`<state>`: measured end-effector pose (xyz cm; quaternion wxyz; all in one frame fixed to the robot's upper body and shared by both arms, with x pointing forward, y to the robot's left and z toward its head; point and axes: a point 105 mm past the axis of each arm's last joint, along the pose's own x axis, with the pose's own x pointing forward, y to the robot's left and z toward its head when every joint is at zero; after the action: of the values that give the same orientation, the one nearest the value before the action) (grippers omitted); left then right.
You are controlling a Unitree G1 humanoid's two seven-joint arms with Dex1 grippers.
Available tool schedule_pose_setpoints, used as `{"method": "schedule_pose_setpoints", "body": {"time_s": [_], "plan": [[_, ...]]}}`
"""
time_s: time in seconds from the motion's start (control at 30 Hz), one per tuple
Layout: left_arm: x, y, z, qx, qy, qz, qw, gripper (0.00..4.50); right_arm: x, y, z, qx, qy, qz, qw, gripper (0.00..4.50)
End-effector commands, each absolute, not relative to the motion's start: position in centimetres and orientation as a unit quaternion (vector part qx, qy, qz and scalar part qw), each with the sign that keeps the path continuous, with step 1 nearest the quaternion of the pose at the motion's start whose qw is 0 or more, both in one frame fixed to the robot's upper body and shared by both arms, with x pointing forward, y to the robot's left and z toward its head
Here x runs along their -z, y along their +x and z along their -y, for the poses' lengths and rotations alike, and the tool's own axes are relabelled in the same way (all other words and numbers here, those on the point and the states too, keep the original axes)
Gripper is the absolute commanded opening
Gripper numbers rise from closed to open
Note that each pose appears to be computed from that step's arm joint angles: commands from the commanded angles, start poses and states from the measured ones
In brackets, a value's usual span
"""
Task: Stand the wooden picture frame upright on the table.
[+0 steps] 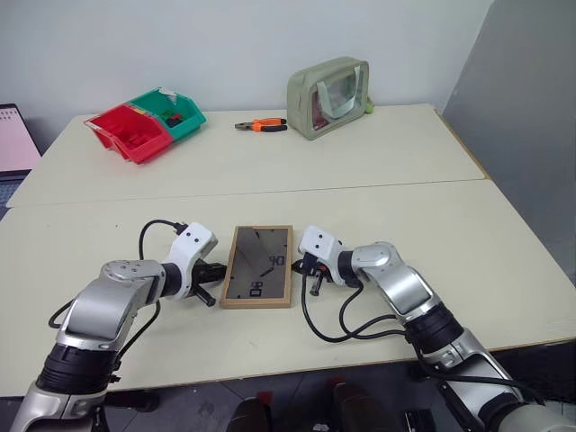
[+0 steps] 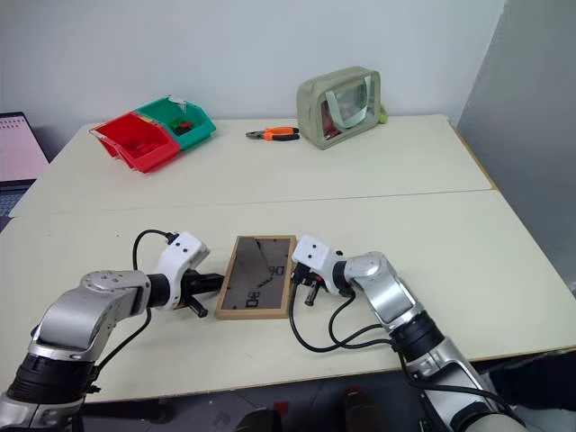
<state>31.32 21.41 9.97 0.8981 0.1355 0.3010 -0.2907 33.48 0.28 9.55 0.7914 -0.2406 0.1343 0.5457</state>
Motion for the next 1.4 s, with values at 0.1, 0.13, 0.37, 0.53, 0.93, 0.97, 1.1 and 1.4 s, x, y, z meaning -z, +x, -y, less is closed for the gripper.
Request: {"method": "schedule_pose_setpoints", "body": {"time_s": [0.1, 0.13, 0.37, 0.53, 0.93, 0.97, 1.1, 1.4], "plan": [[-9.3, 30.0, -24.0, 0.275, 0.135, -0.348, 0.886, 0.05, -11.1, 34.4, 0.3, -0.536, -0.260, -0.101, 0.797, 0.00], [-9.6, 29.9, -24.7, 0.273, 0.133, -0.347, 0.887, 0.05, -11.2, 34.9, 0.9, -0.528, -0.265, -0.100, 0.801, 0.00], [-15.1, 28.1, -26.6, 0.356, -0.034, -0.301, 0.884, 1.26, -10.8, 37.9, 5.7, -0.463, -0.302, -0.107, 0.826, 0.00], [-13.7, 27.4, -26.3, 0.367, -0.185, -0.330, 0.850, 2.19, -10.6, 38.6, 5.9, -0.453, -0.298, -0.101, 0.834, 0.00], [-9.5, 28.7, -23.9, 0.378, -0.252, -0.389, 0.801, 4.46, -10.2, 36.5, 2.1, -0.501, -0.271, -0.089, 0.817, 0.00], [-9.3, 28.8, -23.7, 0.380, -0.255, -0.391, 0.798, 4.46, -10.1, 36.1, 1.9, -0.506, -0.269, -0.090, 0.814, 0.00], [-9.0, 28.7, -22.1, 0.407, -0.265, -0.394, 0.781, 4.46, -9.7, 35.0, 1.4, -0.516, -0.268, -0.093, 0.808, 0.00], [-8.3, 29.0, -19.0, 0.441, -0.282, -0.397, 0.753, 4.46, -11.1, 33.2, -0.1, -0.549, -0.228, -0.072, 0.801, 0.00]]}}
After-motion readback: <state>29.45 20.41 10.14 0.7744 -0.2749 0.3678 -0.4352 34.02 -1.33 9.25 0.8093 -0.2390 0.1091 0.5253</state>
